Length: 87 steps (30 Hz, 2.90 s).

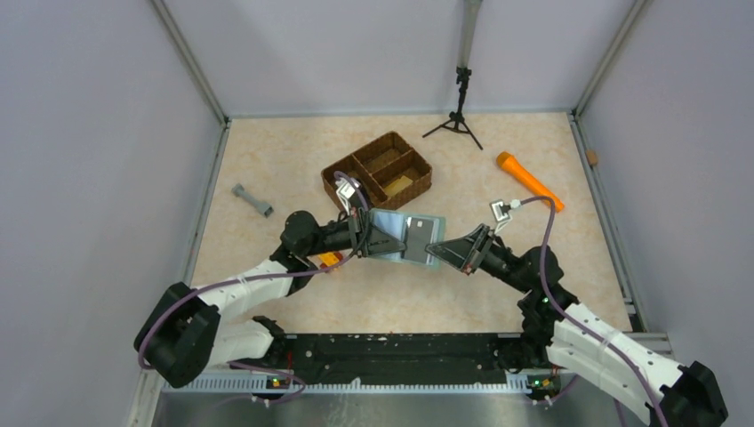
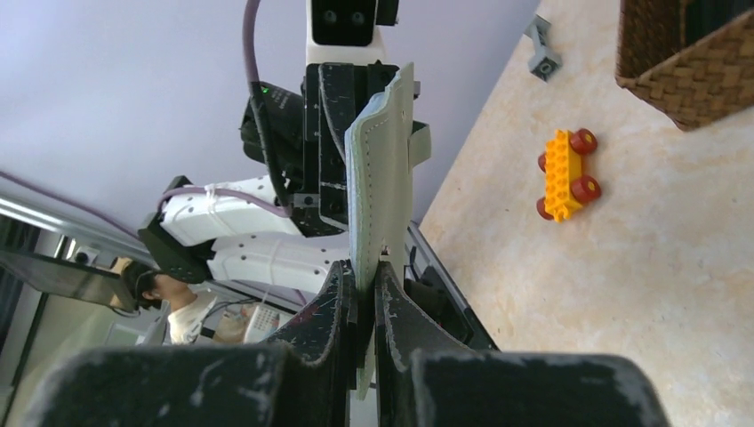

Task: Take the credit cards out of the card holder
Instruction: Remove the credit card from the card holder.

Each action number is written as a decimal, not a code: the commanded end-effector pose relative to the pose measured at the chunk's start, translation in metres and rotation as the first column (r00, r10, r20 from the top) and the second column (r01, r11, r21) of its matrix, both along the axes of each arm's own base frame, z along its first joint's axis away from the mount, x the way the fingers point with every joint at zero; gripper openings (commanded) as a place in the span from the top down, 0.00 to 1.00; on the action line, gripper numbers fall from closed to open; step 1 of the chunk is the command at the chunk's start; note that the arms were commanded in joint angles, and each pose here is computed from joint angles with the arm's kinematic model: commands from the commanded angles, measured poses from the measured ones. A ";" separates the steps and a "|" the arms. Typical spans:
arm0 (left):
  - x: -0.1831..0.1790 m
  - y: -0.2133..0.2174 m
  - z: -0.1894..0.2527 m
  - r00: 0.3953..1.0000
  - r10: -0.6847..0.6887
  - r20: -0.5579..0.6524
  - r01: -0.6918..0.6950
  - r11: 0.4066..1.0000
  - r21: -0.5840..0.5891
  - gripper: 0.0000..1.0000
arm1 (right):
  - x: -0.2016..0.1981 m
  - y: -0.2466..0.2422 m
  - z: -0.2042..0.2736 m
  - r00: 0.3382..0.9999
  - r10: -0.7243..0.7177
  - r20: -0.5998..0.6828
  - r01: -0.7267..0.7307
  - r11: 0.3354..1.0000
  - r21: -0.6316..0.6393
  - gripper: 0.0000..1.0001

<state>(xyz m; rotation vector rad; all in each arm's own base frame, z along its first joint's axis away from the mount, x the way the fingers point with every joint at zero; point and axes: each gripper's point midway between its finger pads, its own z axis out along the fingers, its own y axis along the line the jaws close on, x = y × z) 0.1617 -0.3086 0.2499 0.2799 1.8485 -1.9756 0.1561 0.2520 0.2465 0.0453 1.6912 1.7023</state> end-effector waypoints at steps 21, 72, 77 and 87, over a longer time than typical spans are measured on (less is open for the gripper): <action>-0.023 0.007 0.024 0.992 -0.026 0.122 0.034 0.998 -0.059 1.00 | -0.016 -0.003 0.027 0.994 0.037 0.104 -0.046 0.995 0.084 0.93; -0.003 0.012 -0.011 0.996 0.075 0.052 -0.079 0.994 0.074 1.00 | -0.018 -0.008 0.024 0.995 0.034 0.096 -0.038 0.998 0.041 0.97; -0.001 0.021 -0.018 0.994 0.095 0.054 -0.100 0.990 0.100 1.00 | -0.014 -0.011 0.023 0.995 0.006 0.095 -0.007 1.000 0.017 1.00; 0.020 0.043 -0.029 0.973 0.225 0.043 -0.229 0.954 0.194 1.00 | 0.015 -0.039 0.005 0.971 -0.223 0.091 0.232 0.966 -0.116 1.00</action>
